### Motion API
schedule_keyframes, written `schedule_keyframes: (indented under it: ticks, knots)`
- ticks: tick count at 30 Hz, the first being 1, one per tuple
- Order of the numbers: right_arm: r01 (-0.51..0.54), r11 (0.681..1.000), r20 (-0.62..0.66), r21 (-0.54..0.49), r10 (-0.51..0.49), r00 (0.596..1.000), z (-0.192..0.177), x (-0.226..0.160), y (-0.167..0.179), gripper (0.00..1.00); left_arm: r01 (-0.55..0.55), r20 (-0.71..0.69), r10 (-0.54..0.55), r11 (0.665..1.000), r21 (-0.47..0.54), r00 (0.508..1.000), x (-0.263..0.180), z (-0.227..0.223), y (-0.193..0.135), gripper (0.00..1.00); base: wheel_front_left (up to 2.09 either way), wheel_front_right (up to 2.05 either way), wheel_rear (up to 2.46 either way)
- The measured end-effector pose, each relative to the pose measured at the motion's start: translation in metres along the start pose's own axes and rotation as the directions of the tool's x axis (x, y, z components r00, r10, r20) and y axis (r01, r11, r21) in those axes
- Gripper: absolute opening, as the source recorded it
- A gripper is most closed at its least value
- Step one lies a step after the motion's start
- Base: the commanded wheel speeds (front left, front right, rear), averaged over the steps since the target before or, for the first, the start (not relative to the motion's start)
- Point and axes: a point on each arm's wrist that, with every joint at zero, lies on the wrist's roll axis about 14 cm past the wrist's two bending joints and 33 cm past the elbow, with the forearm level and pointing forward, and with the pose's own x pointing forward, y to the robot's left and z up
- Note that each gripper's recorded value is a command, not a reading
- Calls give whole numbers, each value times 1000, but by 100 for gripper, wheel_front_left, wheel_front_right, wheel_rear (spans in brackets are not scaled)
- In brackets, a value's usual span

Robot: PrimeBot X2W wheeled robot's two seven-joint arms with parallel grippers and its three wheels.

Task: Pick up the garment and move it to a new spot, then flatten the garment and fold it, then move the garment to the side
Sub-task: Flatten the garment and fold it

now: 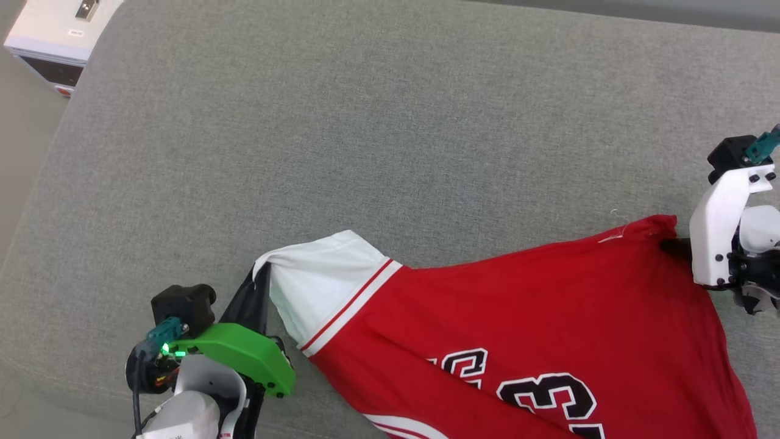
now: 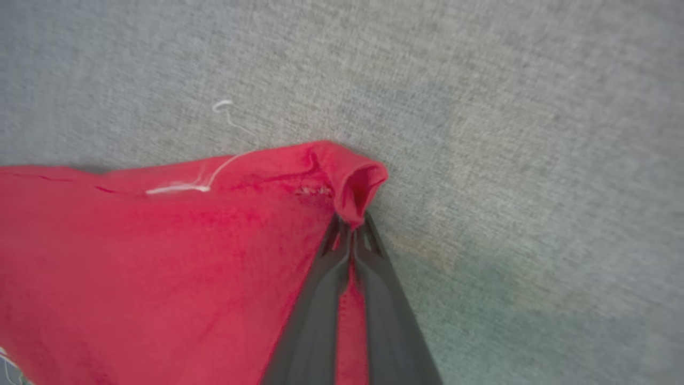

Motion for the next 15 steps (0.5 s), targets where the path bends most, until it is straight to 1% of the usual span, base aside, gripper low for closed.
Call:
schedule_keyframes:
  ticks: [5, 8, 12, 15]
  knots:
    - [16, 1000, 117, 1, -16, 993, 20, -19, 0, 0, -7, 55, 7, 1000, 7, 998, -2, 17, 7, 0, 0, 0, 0]
    - [29, 1000, 205, 12, -30, 978, 34, -34, -2, 0, 5, 112, -9, 999, 37, 994, 3, 41, 10, 0, 0, 0, 0]
    - [66, 997, 352, 41, -76, 933, 61, -67, -14, 0, 45, 199, -62, 995, 90, 978, 17, 86, 6, 0, 0, 0, 0]
    - [108, 992, 447, 70, -128, 885, 78, -94, -29, 0, 97, 251, -126, 988, 124, 960, 30, 122, -11, 0, 0, 0, 0]
